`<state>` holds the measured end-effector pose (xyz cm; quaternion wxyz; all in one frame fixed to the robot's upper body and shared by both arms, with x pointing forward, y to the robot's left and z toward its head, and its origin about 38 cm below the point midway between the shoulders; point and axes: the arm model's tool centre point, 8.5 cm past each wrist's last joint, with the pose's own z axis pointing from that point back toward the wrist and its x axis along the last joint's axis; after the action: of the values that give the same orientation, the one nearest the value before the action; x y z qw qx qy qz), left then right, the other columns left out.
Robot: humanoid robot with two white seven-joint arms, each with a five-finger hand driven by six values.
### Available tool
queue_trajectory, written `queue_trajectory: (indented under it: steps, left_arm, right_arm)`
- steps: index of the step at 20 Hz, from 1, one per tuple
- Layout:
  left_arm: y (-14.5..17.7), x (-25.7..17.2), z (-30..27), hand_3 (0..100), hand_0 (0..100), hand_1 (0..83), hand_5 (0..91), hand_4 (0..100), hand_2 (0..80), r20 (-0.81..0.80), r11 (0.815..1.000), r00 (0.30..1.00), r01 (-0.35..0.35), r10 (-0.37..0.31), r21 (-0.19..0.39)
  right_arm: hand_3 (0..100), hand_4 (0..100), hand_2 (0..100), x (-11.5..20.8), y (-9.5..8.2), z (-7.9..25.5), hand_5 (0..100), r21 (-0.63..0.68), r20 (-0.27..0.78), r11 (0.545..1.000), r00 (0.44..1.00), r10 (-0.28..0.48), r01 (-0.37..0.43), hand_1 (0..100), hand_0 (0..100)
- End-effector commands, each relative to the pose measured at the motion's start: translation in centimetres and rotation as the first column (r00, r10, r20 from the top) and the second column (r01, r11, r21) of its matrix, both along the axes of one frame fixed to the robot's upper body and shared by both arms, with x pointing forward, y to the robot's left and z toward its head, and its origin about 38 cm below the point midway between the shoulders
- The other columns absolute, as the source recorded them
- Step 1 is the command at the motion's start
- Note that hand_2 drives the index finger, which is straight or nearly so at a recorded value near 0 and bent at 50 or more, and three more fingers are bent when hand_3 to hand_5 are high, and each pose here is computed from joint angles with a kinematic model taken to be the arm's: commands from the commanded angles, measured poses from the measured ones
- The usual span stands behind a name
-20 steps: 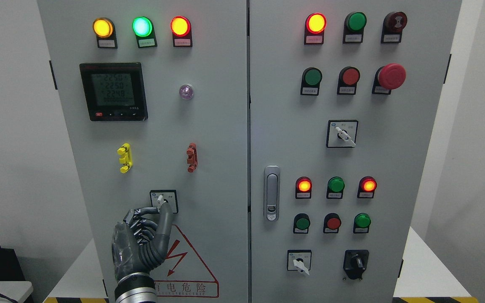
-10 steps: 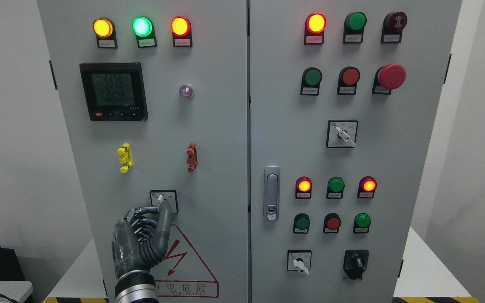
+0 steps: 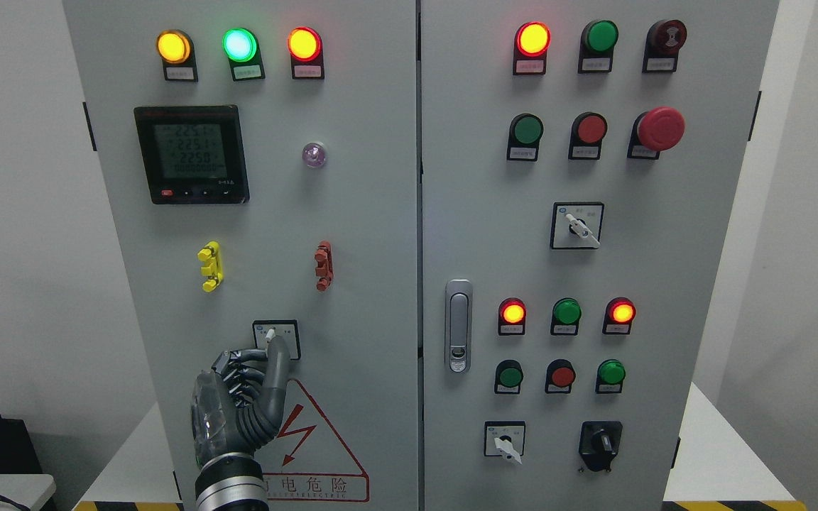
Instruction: Turn on light switch 1
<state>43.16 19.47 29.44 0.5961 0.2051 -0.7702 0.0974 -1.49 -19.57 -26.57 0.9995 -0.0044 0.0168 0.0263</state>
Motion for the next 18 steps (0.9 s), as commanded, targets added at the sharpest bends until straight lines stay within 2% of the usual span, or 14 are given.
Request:
queue_trajectory:
  steps: [1,18]
  left_arm:
    - [-0.08,0.05,0.30,81,27,36.4,87.4,91,51.7,0.002,1.000,1.000,0.003,-0.003,0.000]
    - [-0.10,0.20,0.39,81,29,35.1,87.1,91,52.8,-0.030,1.000,1.000,-0.002,0.002,0.002]
  right_arm:
    - [0,0,0,-0.02,0.02,0.00,0,0.001,-0.001,1.000,1.000,-0.018,0.018,39,12]
    - [0,0,0,-0.02,0.02,0.00,0,0.001,-0.001,1.000,1.000,-0.017,0.017,39,12]
